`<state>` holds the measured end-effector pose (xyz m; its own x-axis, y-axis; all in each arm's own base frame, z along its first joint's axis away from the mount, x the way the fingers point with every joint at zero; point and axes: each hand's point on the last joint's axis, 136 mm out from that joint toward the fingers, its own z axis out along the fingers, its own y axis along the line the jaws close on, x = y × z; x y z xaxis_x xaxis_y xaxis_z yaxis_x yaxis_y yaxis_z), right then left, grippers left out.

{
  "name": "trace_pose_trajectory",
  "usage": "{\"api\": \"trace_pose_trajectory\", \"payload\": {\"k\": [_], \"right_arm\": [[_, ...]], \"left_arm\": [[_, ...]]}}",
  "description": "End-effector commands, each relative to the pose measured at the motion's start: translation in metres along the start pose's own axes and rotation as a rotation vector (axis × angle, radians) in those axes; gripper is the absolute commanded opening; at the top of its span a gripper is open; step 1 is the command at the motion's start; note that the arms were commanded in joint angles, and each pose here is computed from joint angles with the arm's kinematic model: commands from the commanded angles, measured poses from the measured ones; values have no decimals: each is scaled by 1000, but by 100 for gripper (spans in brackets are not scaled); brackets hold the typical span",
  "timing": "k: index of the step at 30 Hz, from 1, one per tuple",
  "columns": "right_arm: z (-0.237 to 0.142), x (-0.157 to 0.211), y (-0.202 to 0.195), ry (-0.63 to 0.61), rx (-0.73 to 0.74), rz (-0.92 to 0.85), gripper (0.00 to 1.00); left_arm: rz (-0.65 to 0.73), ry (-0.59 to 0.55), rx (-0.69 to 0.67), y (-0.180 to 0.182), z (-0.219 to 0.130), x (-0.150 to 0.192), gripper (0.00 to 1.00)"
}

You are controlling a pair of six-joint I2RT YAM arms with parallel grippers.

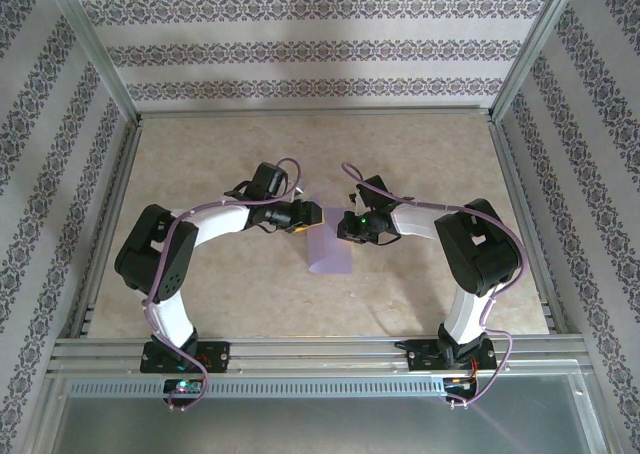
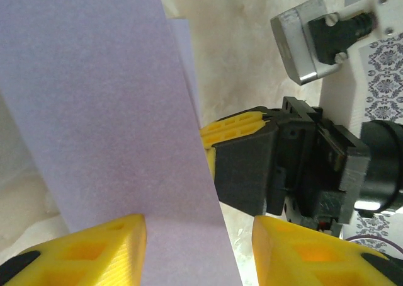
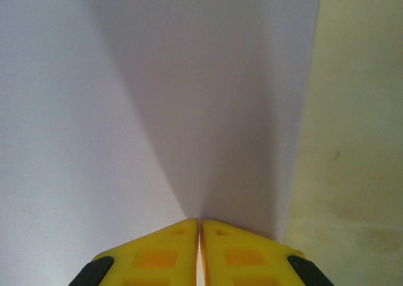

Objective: Fold a paper plane with a square sheet of paper (fold left side to right side)
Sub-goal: First fold in half a square sheet of paper at the center of the table.

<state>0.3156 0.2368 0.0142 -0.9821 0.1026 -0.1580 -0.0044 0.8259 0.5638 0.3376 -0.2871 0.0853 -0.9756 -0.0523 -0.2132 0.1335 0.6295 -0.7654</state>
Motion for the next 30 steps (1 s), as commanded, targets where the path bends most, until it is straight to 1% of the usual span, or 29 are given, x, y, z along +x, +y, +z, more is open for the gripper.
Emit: {"api": "trace_pose_trajectory", "payload": {"k": [1, 6, 9, 15, 16, 19, 22, 24, 30], "right_arm": [[8, 11, -7, 35, 32, -20, 14], [6, 8, -2, 22, 13, -25, 14], [3, 6, 2, 10, 6, -32, 14], [-1, 1, 7, -6, -6, -41, 13], [-1, 1, 8, -8, -7, -41, 12], [-2, -1, 10, -13, -11, -42, 12], [-6, -4, 14, -29, -16, -49, 12], [-11, -7, 15, -45, -14, -53, 13], [-32, -17, 14, -104, -18, -56, 20]], "left_arm": [[20, 16, 28, -11, 9, -1, 48], [23, 27, 15, -8, 16, 1, 47], [25, 33, -8, -4, 18, 2, 42], [18, 53, -46, 6, 26, 7, 17], [18, 57, -54, 7, 27, 7, 13], [24, 66, -72, 9, 29, 10, 6], [24, 65, -71, 9, 31, 9, 3], [23, 67, -74, 10, 31, 10, 2], [25, 70, -77, 10, 32, 11, 1]]}}
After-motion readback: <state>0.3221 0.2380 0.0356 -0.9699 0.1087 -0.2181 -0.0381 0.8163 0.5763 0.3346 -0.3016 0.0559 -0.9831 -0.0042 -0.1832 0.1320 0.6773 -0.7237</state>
